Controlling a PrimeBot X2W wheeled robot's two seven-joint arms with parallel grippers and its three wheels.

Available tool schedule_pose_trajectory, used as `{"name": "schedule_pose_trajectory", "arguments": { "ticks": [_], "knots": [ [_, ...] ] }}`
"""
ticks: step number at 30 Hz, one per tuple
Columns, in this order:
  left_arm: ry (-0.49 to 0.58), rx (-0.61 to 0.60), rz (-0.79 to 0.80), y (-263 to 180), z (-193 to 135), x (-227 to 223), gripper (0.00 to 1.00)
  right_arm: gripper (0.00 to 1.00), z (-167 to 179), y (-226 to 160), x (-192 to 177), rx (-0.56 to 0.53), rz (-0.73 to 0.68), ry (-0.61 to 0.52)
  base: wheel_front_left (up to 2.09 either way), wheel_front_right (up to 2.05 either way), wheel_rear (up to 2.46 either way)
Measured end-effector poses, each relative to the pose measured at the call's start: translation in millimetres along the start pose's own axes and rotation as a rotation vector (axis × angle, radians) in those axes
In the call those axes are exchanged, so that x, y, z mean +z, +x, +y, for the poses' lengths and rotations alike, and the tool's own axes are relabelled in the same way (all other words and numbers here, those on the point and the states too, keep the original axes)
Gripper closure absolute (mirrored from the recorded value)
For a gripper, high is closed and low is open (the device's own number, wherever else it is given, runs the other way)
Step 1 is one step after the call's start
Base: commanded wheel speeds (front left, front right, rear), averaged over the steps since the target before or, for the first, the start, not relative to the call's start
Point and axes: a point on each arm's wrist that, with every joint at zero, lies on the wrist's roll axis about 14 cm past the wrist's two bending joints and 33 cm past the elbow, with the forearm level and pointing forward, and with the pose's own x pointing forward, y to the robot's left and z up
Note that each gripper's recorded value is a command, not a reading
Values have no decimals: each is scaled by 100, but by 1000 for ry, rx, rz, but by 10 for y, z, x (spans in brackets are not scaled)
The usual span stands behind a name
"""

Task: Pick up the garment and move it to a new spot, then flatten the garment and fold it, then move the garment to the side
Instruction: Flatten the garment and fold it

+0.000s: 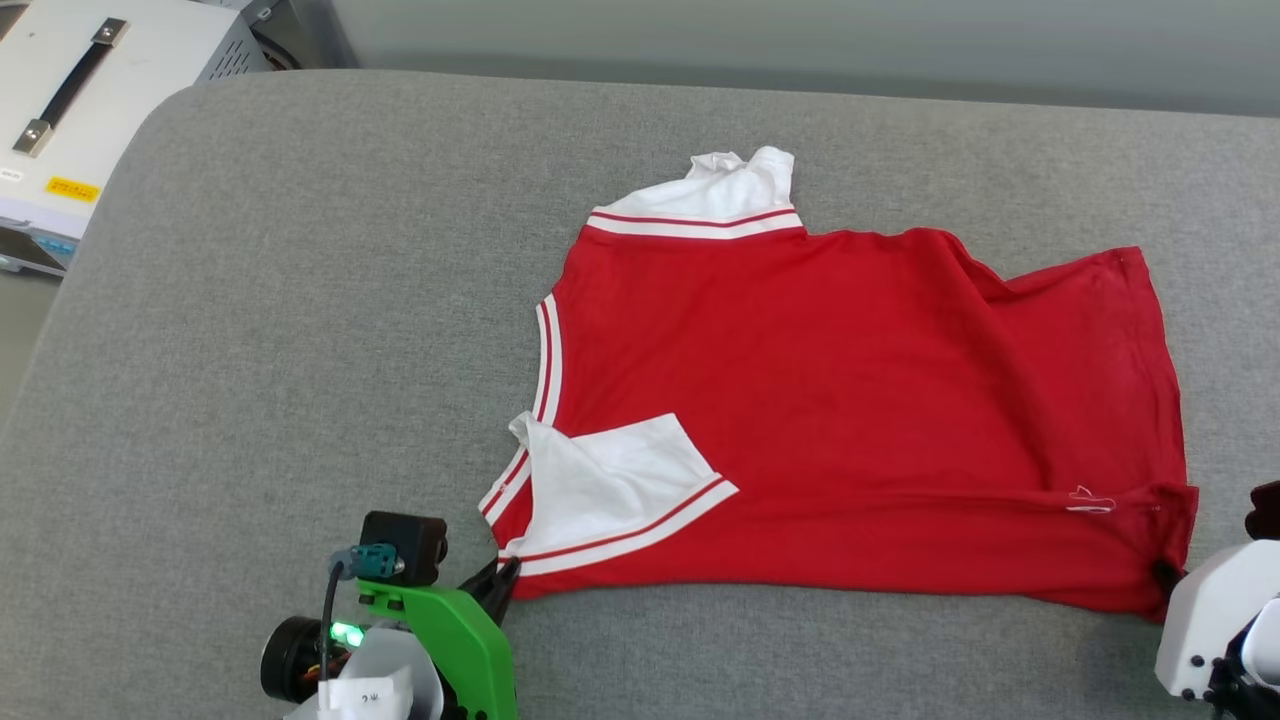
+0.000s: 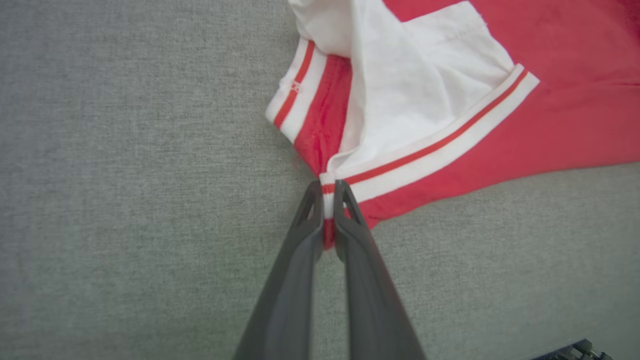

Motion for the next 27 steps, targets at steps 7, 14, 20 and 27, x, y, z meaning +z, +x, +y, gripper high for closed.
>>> {"name": "schedule_pose_trajectory", "arguments": {
  "ticks": [7,14,20,27],
  "knots": [
    [-3,-17,12,-83,-55,-48,100,100,-254,-196,188,-62,-56,-52,0,0,0],
    [-27,-56,74,-219,-198,-234,100,100,-379,-437,21,-97,10,-49,0,0,0],
    [-27,-56,96,-252,-211,-328,100,100,-397,-513,-206,-106,68,-14,0,0,0],
    [-21,-47,132,-224,-196,-444,100,67,-413,-488,-287,-113,60,6,0,0,0]
  ]
}}
